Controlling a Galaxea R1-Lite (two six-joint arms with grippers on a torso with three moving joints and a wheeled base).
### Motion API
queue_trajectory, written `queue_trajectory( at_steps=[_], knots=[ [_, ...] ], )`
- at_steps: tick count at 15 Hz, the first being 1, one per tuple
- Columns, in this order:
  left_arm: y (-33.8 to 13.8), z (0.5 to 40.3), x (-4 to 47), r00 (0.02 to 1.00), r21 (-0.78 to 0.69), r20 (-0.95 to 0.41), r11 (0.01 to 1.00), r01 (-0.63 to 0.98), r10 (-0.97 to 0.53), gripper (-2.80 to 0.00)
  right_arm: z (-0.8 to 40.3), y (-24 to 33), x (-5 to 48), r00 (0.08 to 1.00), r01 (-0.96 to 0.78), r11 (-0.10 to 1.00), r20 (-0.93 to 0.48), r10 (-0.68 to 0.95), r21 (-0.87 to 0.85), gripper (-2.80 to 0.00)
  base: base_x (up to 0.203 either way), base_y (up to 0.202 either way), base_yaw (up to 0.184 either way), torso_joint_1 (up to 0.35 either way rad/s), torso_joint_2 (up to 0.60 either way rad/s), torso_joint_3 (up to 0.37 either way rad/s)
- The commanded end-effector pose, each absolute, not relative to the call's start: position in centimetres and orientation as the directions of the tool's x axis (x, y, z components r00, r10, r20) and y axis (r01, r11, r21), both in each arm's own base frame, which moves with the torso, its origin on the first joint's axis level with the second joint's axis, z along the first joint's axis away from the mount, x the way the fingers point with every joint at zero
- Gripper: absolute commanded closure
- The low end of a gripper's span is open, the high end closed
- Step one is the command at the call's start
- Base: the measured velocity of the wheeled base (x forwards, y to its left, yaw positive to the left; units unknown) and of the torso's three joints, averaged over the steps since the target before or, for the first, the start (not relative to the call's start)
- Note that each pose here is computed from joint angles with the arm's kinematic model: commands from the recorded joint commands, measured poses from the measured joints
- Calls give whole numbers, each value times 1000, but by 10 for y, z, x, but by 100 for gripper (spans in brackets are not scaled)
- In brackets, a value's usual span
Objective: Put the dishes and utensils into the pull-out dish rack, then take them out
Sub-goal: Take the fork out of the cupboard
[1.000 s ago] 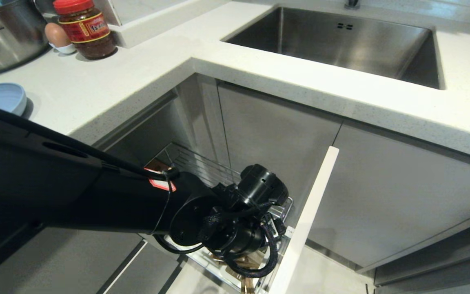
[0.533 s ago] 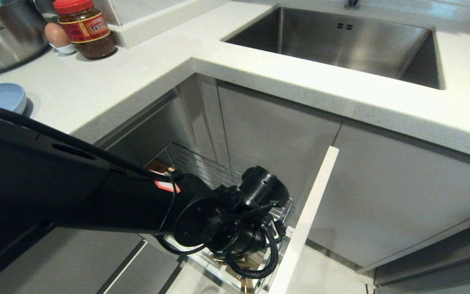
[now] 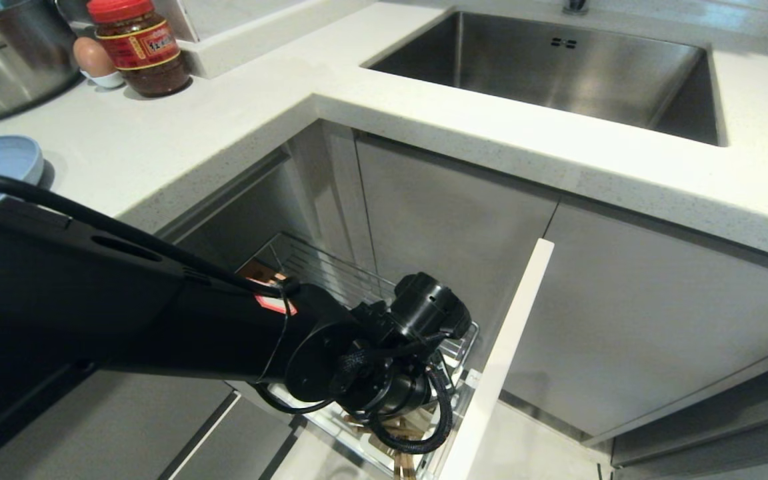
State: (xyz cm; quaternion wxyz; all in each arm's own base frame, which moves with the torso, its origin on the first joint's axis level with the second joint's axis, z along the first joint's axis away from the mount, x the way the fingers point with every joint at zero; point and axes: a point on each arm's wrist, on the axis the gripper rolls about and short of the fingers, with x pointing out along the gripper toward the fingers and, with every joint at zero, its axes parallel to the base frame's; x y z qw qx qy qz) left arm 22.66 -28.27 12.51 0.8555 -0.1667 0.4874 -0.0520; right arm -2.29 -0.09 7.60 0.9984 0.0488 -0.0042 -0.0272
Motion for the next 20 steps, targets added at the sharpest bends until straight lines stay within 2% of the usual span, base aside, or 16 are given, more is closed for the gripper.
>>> queue_trajectory(
  at_steps=[1, 11, 12, 20],
  knots=[
    [-283, 124, 227, 519, -336, -818, 938, -80, -249, 0, 76, -1, -23, 998, 54, 994, 11, -55, 99, 0, 0, 0, 0, 0, 0, 0],
    [-281, 131, 225, 528, -344, -810, 936, -75, -255, 0, 76, -1, -23, 998, 54, 994, 11, -55, 99, 0, 0, 0, 0, 0, 0, 0],
    [-281, 132, 223, 528, -343, -810, 936, -71, -257, -280, 76, -1, -23, 998, 54, 994, 11, -55, 99, 0, 0, 0, 0, 0, 0, 0],
    [-286, 126, 217, 502, -325, -827, 944, -59, -253, -280, 76, -1, -23, 998, 54, 994, 11, -55, 99, 0, 0, 0, 0, 0, 0, 0]
  ],
)
